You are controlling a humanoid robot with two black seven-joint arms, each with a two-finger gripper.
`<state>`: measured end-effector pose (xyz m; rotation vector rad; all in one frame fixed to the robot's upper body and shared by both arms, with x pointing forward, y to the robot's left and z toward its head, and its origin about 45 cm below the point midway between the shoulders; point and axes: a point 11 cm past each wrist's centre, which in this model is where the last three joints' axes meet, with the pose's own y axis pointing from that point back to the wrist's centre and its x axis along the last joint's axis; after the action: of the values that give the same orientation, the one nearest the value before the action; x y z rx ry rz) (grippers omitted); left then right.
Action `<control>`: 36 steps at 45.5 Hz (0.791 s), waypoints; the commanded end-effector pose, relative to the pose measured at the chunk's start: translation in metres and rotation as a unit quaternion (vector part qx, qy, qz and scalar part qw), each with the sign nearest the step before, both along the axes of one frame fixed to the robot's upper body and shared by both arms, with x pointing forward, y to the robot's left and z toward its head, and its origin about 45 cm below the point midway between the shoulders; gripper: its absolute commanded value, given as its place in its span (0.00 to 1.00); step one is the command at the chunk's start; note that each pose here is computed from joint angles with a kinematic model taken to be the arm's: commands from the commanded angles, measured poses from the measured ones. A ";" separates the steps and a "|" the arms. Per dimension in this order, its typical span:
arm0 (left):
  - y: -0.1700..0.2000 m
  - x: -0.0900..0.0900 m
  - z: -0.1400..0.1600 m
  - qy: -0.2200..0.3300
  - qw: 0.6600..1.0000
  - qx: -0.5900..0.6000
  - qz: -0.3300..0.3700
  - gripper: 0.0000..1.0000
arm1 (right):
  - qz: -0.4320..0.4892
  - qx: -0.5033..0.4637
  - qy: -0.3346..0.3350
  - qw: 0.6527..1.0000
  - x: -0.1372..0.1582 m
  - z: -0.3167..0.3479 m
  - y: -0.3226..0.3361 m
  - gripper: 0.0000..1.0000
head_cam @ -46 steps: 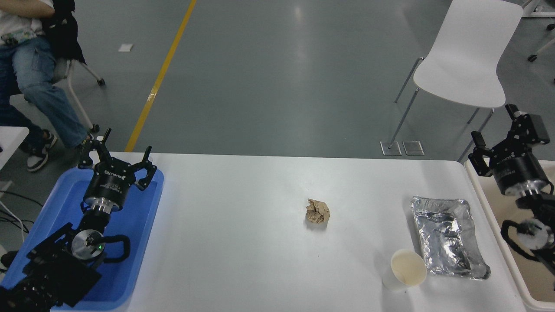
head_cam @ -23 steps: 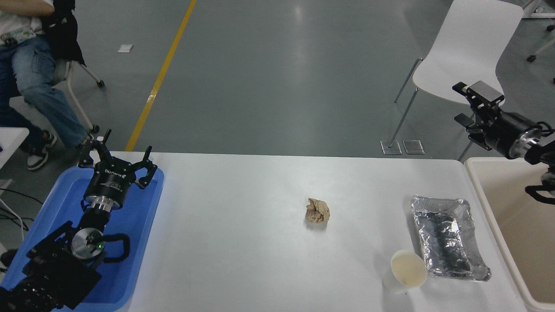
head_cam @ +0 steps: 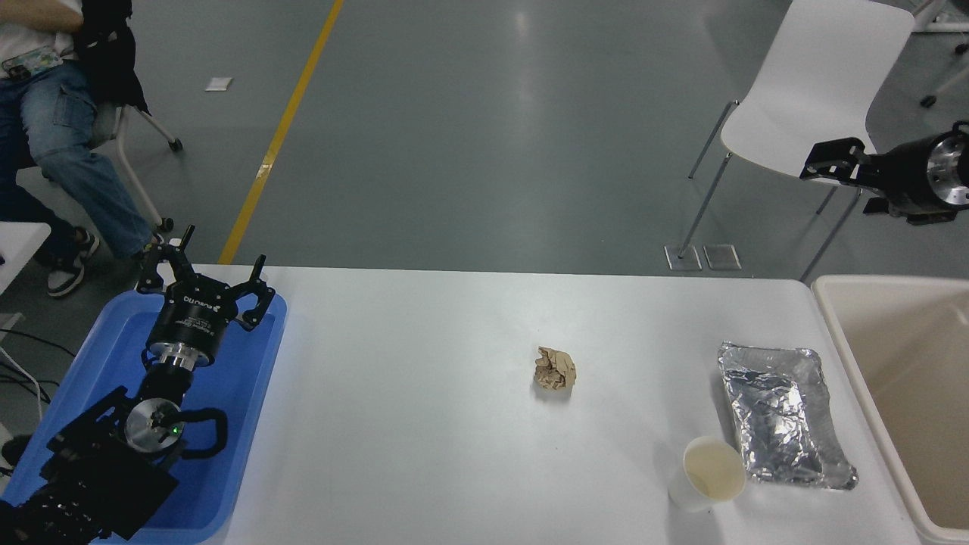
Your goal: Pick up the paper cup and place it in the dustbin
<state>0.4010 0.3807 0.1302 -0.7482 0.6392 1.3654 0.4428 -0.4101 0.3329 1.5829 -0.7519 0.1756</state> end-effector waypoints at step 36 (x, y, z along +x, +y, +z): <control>0.001 0.000 0.000 0.000 1.000 0.001 0.001 1.00 | 0.135 -0.044 0.225 0.964 -0.107 -0.052 0.058 1.00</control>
<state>0.4008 0.3812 0.1302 -0.7477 0.6384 1.3662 0.3569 -0.3504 0.3064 1.5494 -0.2235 0.0939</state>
